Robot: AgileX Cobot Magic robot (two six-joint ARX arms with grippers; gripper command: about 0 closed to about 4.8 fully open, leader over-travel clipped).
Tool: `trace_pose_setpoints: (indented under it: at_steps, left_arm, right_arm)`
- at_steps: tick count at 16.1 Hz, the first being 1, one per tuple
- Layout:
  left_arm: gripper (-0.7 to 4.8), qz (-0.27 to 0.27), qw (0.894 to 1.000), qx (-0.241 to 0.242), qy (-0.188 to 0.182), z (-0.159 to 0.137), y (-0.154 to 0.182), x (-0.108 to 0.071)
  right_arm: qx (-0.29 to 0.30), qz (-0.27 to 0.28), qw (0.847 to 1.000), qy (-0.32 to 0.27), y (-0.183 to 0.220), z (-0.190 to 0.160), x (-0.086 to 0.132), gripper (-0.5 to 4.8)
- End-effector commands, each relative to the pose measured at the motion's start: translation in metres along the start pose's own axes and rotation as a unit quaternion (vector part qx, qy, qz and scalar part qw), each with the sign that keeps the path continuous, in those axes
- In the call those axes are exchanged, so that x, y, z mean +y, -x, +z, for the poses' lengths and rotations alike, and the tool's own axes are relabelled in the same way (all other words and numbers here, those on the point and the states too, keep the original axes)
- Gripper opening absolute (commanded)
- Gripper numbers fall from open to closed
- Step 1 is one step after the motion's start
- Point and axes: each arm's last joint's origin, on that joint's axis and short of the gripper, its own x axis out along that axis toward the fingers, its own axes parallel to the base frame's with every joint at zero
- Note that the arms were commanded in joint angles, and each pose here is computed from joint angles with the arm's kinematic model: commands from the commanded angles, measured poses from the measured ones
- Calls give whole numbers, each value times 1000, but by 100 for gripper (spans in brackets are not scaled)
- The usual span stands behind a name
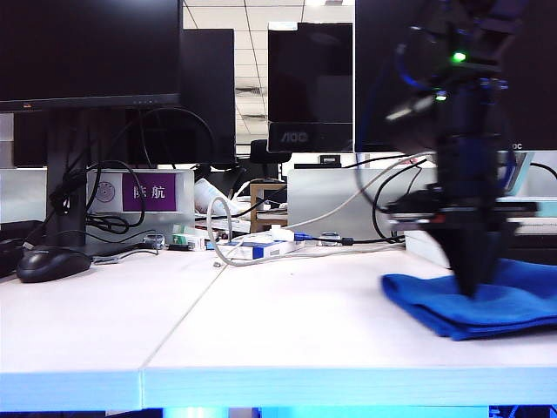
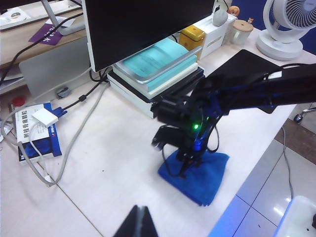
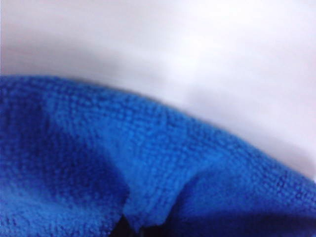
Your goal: Wipe the table from right to left using the rag.
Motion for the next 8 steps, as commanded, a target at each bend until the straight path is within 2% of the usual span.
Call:
trace_pose_setpoints:
  at_steps: [1,4,8]
  left_arm:
    - [-5,-2,1000,0,0,0,2,-1]
    - [-5,-2,1000,4,2,-1,2,-1]
    - [-5,-3,1000,8,4,-2,2,-1]
  right_arm:
    - [-29,53,998,21,-15,8,23,-6]
    - [-46,75,995,39,-15,11,41,-6]
    - [-63,97,992,46,-15,13,52,-6]
